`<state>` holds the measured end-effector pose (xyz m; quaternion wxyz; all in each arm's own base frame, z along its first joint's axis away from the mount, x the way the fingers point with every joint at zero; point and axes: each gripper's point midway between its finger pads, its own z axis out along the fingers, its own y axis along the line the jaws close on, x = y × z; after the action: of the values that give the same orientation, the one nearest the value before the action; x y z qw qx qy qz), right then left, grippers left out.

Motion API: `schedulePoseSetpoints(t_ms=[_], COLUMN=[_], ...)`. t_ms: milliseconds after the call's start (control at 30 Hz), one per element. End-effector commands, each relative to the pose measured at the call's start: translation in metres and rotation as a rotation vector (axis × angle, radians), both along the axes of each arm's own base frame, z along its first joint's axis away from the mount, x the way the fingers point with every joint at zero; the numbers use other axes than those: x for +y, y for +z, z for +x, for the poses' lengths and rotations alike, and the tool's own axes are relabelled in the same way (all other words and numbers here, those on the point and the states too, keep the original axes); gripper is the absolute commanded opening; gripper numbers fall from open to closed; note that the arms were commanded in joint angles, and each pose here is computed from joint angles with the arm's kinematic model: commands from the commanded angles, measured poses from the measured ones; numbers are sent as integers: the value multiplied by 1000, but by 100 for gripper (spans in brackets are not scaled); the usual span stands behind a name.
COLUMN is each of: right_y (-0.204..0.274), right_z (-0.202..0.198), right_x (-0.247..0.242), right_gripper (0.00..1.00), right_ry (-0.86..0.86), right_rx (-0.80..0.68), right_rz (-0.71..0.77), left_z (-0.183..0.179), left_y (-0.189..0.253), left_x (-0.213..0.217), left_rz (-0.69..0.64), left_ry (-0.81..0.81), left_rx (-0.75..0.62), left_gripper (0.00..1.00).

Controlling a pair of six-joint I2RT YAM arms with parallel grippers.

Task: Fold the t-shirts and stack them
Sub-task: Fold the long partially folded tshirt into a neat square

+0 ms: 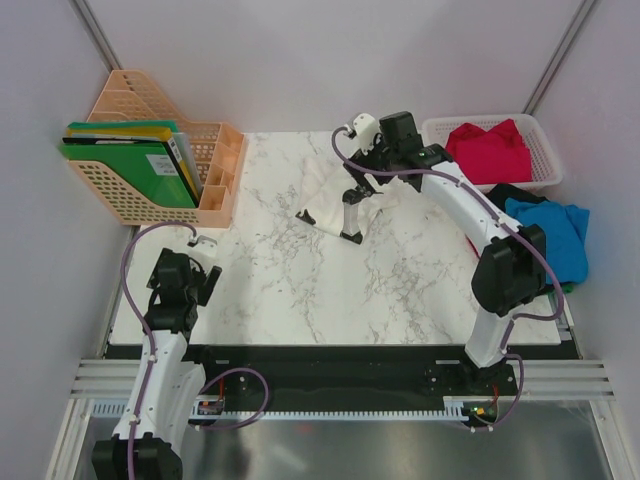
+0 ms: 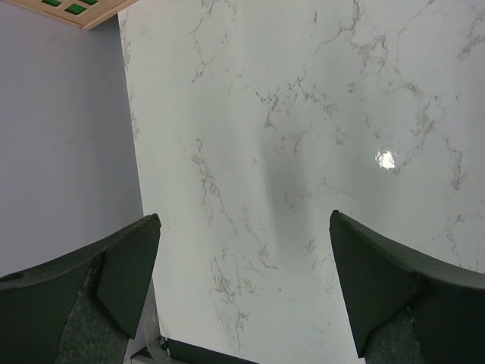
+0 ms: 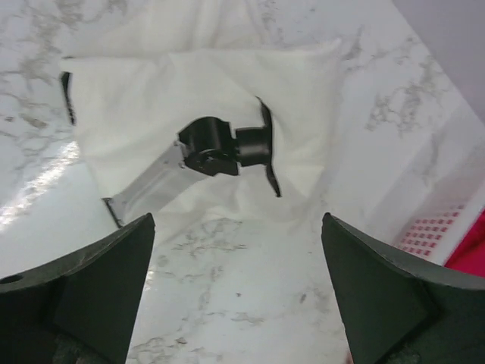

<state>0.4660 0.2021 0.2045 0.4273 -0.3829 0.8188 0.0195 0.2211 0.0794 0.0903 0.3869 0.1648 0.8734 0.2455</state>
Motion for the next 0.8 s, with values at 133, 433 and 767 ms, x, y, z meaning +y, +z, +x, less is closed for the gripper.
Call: schedulePoseSetpoints(t_ms=[133, 433, 767], right_y=[-50, -106, -183], right_z=[-31, 31, -33], right_x=[44, 48, 62], right_gripper=[98, 98, 98], right_ry=[-7, -131, -31], right_rx=[366, 263, 402], right_rz=[246, 139, -36], left_z=[5, 4, 5], left_y=[8, 6, 4], left_x=[-1, 0, -1], left_rz=[-19, -17, -21], left_ry=[10, 14, 8], left_rx=[-51, -40, -35], left_gripper=[100, 100, 100])
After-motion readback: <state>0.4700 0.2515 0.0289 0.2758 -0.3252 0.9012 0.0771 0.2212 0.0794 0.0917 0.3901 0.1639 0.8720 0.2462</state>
